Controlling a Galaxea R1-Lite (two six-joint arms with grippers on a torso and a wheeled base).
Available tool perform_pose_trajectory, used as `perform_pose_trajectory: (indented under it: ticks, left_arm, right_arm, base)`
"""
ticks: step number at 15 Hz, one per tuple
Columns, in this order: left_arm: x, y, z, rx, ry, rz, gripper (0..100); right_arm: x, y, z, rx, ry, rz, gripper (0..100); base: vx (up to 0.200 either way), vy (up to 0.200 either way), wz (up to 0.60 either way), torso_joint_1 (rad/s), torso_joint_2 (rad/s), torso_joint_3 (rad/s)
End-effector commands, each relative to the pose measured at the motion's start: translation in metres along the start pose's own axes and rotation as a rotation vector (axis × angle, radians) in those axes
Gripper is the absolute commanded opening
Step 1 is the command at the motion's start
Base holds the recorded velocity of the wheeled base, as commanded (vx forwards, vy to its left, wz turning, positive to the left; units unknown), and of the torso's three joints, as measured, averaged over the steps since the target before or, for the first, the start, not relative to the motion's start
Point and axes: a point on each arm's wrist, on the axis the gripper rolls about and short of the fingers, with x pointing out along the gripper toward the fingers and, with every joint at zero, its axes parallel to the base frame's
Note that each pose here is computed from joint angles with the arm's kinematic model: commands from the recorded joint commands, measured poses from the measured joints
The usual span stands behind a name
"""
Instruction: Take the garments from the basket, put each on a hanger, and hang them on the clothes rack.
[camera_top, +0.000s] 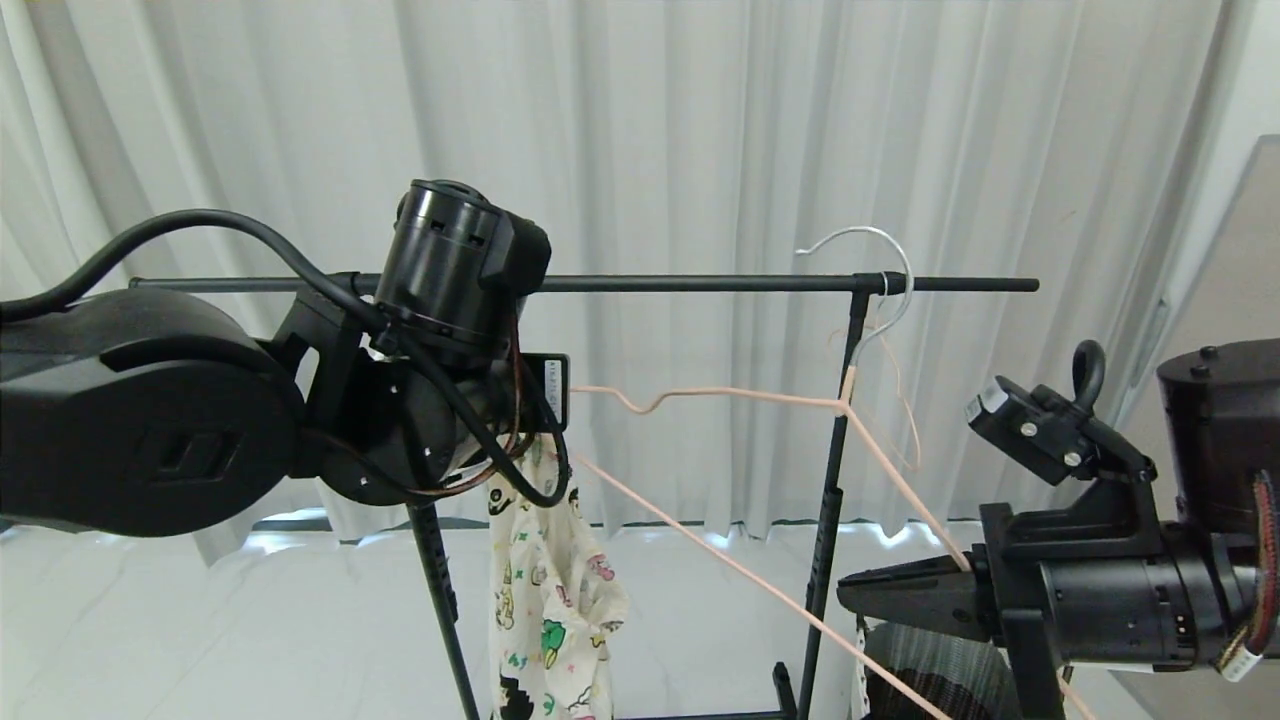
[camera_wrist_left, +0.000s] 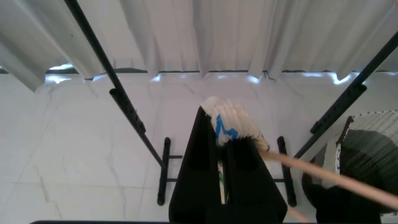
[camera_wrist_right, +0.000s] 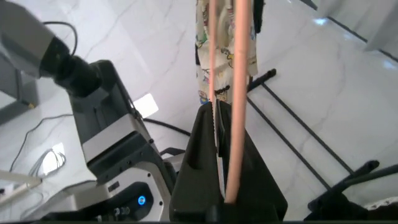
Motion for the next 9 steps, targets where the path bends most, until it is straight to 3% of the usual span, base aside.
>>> perform_pose_trajectory:
  ticks: [1, 6, 9]
  left_arm:
    - [0.001, -0.001, 0.000, -0.002, -0.001, -0.001, 0]
    - [0.001, -0.004, 0.000, -0.003, 0.000, -0.006, 0]
    - [-0.002, -0.003, 0.003, -0.009, -0.013, -0.010, 0]
  right_arm:
    - [0.007, 0.000, -0.002, 0.017, 0.022, 0.003, 0]
    - [0.021, 0.002, -0.004, 0.020, 0.049, 0.008, 0]
    - [0.038, -0.008, -0.001, 0.025, 0.019, -0.095, 0]
  base:
    - [0.000, 0.000, 0.00, 0.000, 0.00, 0.000]
    - [0.000, 0.000, 0.00, 0.000, 0.00, 0.000]
    - [0.000, 0.000, 0.00, 0.000, 0.00, 0.000]
